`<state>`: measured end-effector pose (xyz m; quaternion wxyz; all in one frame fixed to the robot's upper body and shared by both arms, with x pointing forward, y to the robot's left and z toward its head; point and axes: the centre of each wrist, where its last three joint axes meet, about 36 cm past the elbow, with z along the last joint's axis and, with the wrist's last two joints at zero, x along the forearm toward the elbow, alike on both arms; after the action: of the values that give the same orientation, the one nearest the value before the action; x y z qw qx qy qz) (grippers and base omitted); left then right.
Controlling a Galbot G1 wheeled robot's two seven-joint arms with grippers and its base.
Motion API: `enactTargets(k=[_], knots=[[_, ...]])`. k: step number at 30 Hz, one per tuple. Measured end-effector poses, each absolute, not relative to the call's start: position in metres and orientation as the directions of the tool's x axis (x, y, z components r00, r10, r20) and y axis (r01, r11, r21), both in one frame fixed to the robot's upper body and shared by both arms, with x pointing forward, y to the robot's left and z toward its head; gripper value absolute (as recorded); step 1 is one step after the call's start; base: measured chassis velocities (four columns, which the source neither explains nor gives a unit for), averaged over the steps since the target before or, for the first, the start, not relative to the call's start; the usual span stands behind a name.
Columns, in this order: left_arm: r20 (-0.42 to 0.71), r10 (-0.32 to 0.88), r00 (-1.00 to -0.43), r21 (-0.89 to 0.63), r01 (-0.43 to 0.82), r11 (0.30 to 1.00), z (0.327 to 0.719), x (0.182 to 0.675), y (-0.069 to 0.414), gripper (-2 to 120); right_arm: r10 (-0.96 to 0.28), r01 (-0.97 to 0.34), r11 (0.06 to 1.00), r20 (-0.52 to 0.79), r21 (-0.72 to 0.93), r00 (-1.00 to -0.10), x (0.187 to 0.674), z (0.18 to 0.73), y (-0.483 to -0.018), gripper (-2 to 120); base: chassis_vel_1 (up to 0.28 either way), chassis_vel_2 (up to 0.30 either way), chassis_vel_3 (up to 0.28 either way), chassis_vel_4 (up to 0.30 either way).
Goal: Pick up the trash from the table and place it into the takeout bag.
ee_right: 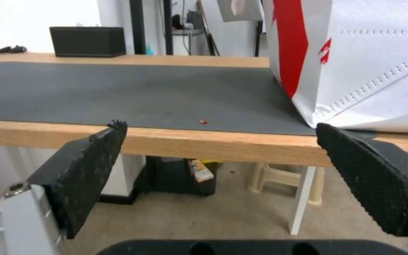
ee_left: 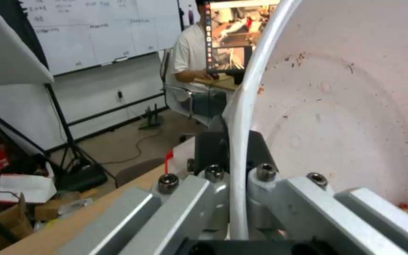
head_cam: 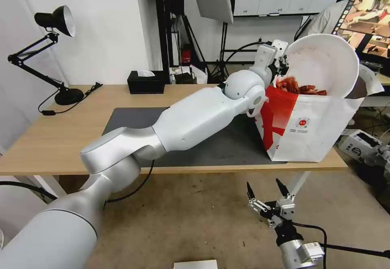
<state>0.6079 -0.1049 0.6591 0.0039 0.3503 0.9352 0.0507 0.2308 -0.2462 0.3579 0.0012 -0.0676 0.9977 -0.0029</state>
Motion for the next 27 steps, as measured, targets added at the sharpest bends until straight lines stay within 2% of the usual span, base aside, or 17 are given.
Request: enactTargets(k=[11, 19, 27], knots=[[0.115, 0.667, -0.736, 0.137, 0.677, 0.723, 0.646, 0.612, -0.106, 0, -0.135, -0.135, 0.991, -0.002, -0.006, -0.991, 0.231, 0.358, -0.246, 100, 0.000, 0.000, 0.000, 0.000], [0.204, 0.670, -0.713, 0.158, 0.700, 0.697, 0.651, 0.620, -0.103, 0, -0.135, -0.135, 0.991, -0.002, -0.006, -0.991, 0.231, 0.358, -0.246, 100, 0.000, 0.000, 0.000, 0.000], [0.244, 0.654, -0.716, 0.181, 0.696, 0.695, 0.649, 0.627, -0.102, 0, -0.135, -0.135, 0.991, -0.002, -0.006, -0.991, 0.231, 0.358, -0.246, 100, 0.000, 0.000, 0.000, 0.000]])
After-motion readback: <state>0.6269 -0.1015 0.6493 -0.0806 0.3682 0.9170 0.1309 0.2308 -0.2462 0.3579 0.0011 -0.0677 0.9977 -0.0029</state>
